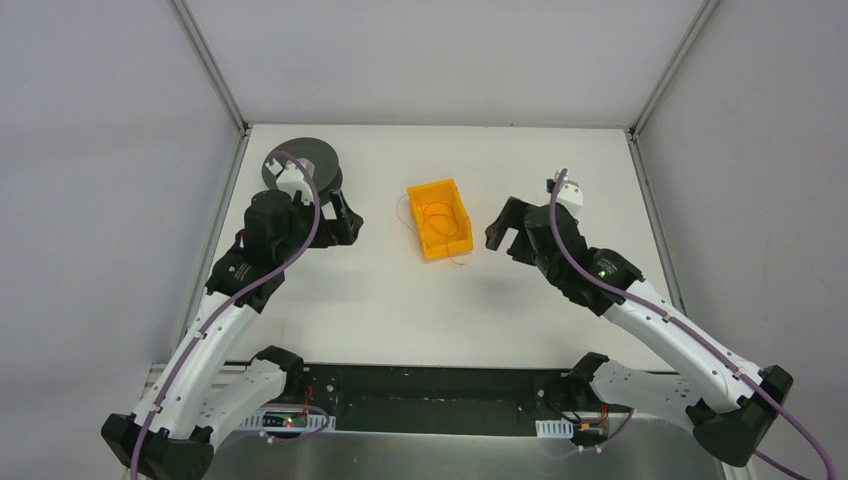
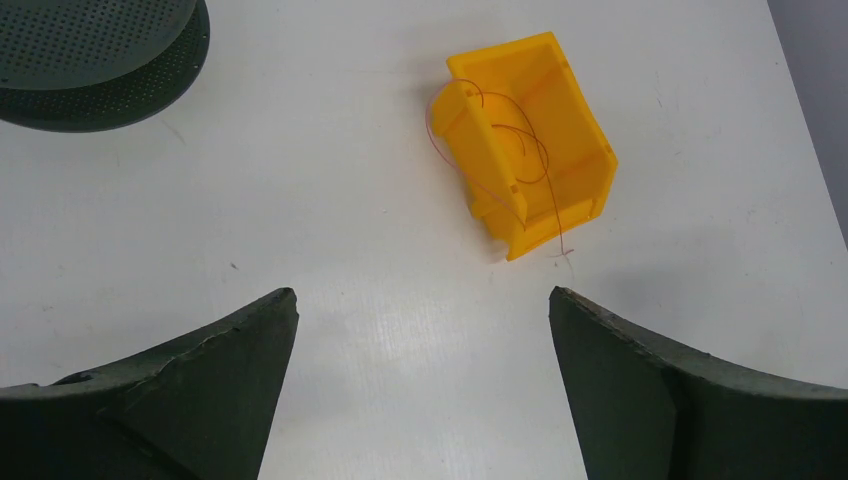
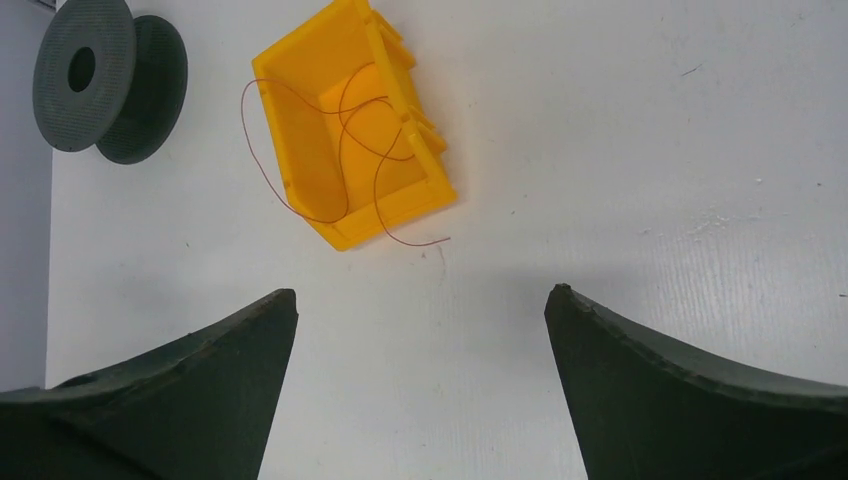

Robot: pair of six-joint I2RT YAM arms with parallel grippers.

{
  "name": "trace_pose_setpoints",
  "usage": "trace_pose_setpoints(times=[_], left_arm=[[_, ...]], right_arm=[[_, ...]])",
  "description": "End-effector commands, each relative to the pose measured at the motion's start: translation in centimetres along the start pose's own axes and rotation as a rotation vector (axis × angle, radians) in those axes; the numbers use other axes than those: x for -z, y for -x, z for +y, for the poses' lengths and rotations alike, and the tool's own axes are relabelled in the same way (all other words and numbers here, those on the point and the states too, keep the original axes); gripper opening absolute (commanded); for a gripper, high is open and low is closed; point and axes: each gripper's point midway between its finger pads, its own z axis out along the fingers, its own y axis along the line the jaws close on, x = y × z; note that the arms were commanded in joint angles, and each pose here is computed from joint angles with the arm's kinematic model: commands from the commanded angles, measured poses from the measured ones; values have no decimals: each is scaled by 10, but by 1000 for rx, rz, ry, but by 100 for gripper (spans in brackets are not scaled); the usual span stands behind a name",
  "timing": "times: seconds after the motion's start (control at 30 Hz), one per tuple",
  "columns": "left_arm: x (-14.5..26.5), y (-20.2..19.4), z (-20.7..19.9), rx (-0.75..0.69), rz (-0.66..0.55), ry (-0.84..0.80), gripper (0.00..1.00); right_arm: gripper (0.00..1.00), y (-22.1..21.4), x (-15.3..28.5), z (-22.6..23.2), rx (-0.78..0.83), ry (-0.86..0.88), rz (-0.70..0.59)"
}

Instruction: Wrap the cables

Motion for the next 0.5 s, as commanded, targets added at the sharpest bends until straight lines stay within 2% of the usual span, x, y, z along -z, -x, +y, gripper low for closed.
trace_pose_setpoints(times=[0.0,0.33,0.47], left_arm=[[5,19,-6,9,-69,-13,96],[7,20,-3,3,-81,1,95],[7,22,6,-1,-98,50,94]], right_arm=[[99,13,-3,16,-31,56,-50],[99,-3,-53,28,137,97,-106],[90,-21,-89,44,225,147,-61]])
